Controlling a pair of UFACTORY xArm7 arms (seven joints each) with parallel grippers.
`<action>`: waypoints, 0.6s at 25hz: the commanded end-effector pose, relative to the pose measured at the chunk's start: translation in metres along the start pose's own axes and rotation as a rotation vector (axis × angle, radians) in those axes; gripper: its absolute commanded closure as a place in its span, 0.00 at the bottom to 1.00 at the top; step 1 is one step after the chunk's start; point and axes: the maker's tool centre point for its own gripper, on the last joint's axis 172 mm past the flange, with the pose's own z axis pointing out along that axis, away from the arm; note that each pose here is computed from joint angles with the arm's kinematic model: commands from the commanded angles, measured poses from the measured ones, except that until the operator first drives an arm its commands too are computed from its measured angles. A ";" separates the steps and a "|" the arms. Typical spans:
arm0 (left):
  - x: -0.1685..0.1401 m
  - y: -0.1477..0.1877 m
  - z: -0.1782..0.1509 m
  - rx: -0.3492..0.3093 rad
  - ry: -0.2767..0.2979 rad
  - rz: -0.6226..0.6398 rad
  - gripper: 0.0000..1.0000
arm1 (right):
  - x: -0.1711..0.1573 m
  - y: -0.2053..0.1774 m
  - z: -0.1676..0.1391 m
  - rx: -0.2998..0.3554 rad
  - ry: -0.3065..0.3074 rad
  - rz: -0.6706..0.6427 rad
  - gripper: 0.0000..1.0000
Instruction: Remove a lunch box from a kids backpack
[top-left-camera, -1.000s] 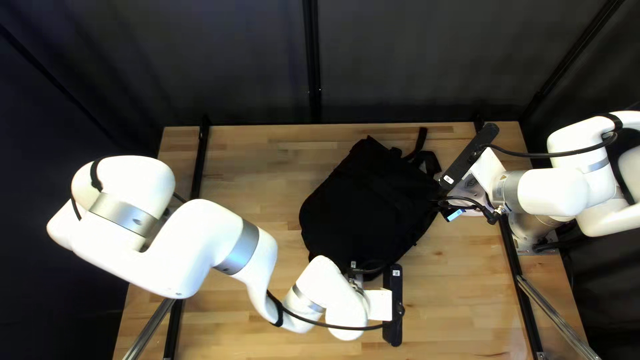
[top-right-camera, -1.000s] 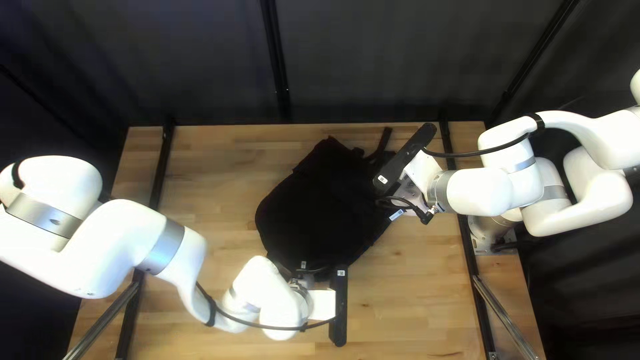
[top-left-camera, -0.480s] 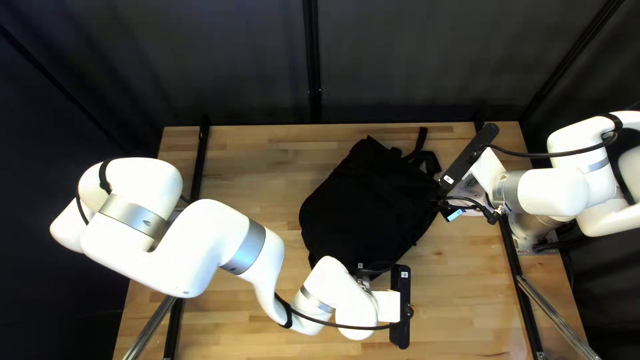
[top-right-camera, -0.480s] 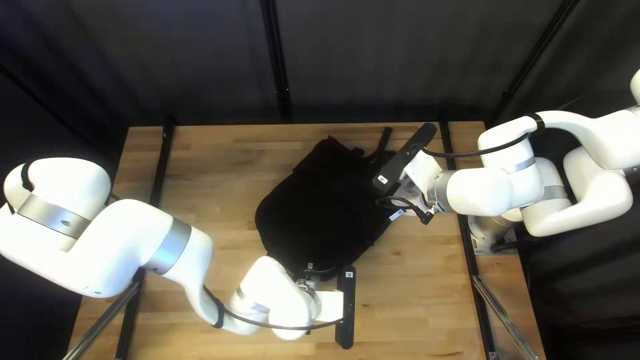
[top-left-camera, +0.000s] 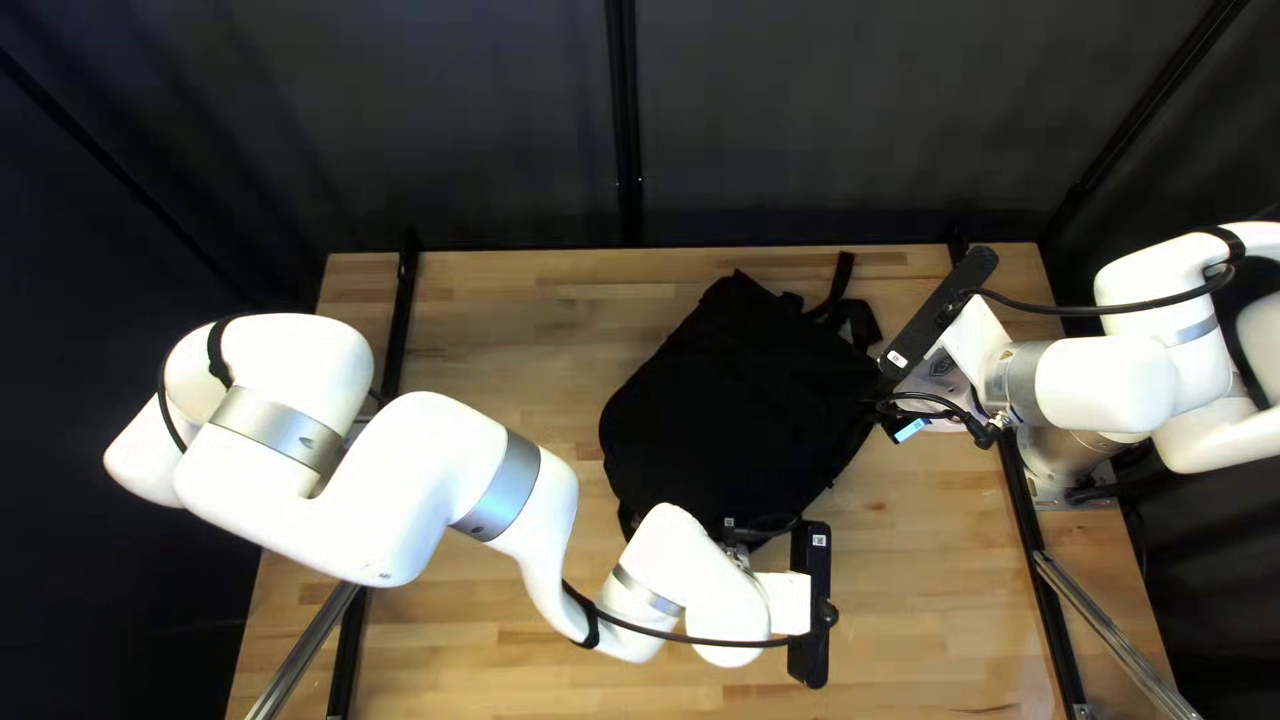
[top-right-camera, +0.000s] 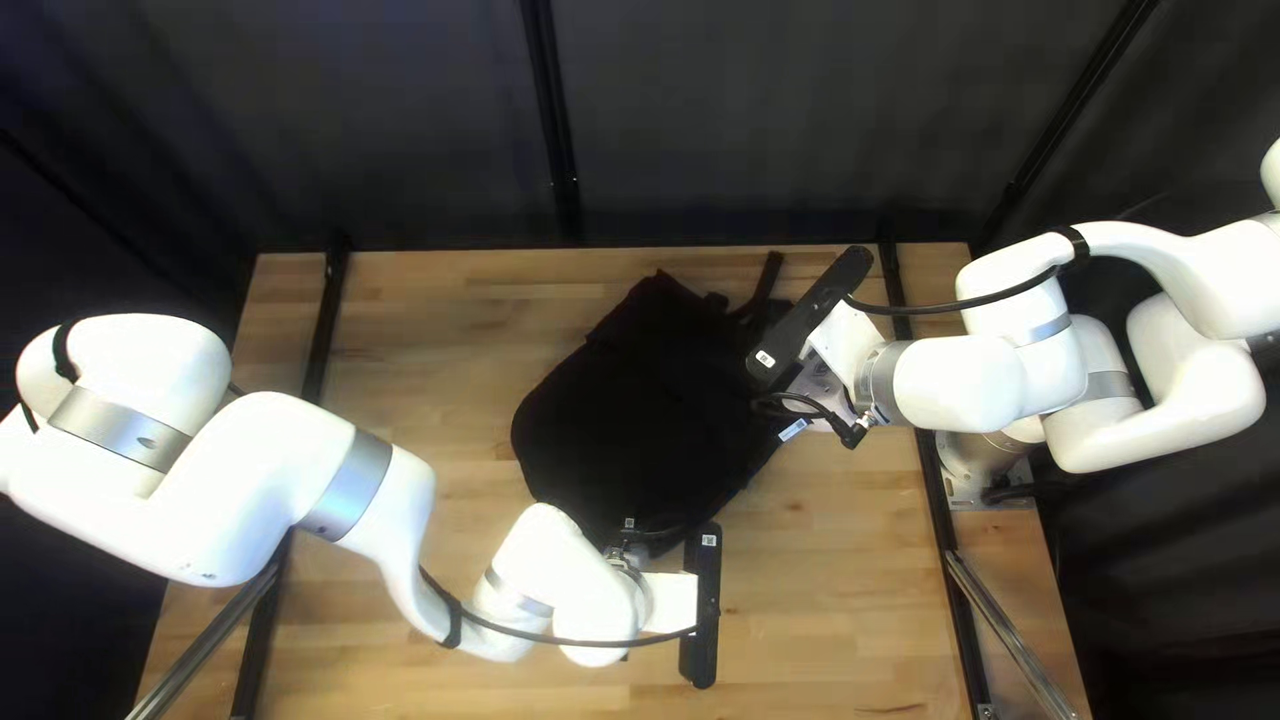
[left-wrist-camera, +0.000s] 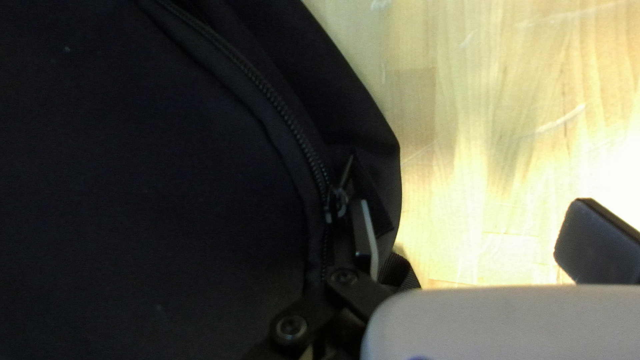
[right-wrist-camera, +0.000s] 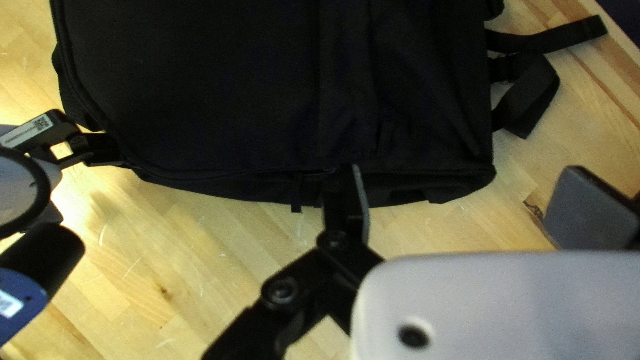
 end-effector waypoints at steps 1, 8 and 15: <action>0.000 -0.002 0.002 -0.003 -0.010 -0.009 0.00 | 0.000 0.000 0.000 0.000 0.000 0.000 0.00; -0.007 0.001 0.006 -0.008 -0.028 -0.030 0.00 | 0.000 0.000 0.000 0.000 0.000 0.000 0.00; -0.008 0.005 0.010 -0.011 -0.037 -0.039 0.00 | 0.000 0.000 0.000 0.000 0.000 0.000 0.00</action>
